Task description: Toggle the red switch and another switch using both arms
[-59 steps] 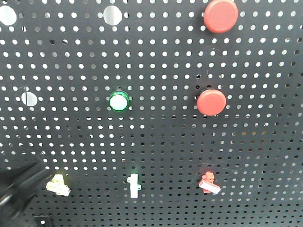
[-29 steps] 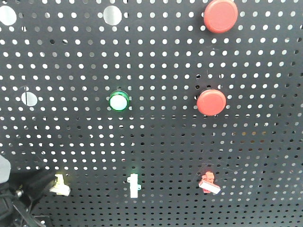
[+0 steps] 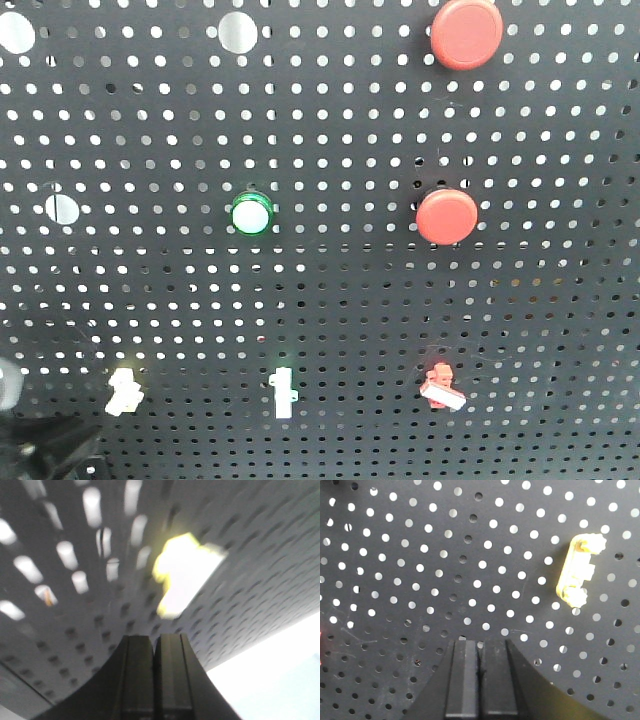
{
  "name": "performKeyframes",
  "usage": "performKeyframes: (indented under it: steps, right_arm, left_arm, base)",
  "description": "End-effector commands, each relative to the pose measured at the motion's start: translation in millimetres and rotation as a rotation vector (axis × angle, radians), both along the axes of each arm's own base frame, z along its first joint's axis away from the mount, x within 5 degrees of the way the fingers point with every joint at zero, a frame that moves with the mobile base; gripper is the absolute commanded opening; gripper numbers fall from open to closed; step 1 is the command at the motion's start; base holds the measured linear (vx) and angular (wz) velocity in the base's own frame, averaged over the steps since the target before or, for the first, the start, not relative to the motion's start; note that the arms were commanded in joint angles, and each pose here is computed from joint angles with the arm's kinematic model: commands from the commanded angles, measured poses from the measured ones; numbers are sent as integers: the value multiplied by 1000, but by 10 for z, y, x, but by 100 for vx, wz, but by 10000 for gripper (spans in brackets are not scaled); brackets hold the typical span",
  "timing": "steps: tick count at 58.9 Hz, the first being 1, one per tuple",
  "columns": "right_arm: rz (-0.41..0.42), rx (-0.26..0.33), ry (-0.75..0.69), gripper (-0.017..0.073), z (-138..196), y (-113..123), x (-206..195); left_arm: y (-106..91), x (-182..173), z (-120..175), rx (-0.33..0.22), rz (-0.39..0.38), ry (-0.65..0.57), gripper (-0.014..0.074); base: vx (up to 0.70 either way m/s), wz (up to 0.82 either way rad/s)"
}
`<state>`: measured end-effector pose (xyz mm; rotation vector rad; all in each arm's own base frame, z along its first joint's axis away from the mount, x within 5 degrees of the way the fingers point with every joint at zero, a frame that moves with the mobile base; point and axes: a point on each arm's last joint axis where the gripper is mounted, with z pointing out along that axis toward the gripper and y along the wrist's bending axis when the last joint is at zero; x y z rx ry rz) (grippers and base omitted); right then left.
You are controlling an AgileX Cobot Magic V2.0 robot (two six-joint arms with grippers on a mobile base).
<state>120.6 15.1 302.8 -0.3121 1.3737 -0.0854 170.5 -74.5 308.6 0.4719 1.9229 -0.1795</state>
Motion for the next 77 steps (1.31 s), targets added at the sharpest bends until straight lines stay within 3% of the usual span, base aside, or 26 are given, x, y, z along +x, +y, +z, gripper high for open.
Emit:
performKeyframes:
  steps: [1,6,12,21,28,36,43,47,55,67,71,77]
  right_arm:
    - [55,10,-88,-6,164,45,-9]
    - [154,-12,-96,-6,166,134,-31]
    - [271,0,-36,-6,122,228,-19]
    - [373,-11,49,-6,170,311,41]
    - [424,65,58,-6,324,339,91]
    - [430,100,58,-6,449,338,178]
    - [445,195,105,-6,470,339,292]
    - [465,208,126,-6,479,366,352]
    - [490,157,161,-6,502,525,427]
    - [394,69,272,-6,469,767,493]
    - [389,16,291,-6,467,855,491]
    - [424,-3,315,-6,472,995,506]
  left_arm:
    - [18,-145,343,-112,-30,-176,3]
    - [84,-282,458,-142,-32,-242,3]
    - [134,-383,528,-159,-33,-284,3]
    - [166,-449,572,-172,-33,-312,3]
    - [163,-443,569,-171,-33,-310,3]
    - [163,-443,570,-172,-34,-311,3]
    - [163,-443,570,-172,-34,-311,3]
    - [163,-443,570,-172,-34,-311,3]
    - [163,-443,570,-172,-34,-311,3]
    - [163,-443,569,-171,-33,-310,3]
    - [163,-443,569,-171,-33,-310,3]
    - [163,-443,569,-171,-33,-310,3]
  base:
    - [0,0]
    - [0,0]
    - [0,0]
    - [0,0]
    - [0,0]
    - [0,0]
    - [0,0]
    - [0,0]
    - [0,0]
    - [0,0]
    - [0,0]
    - [0,0]
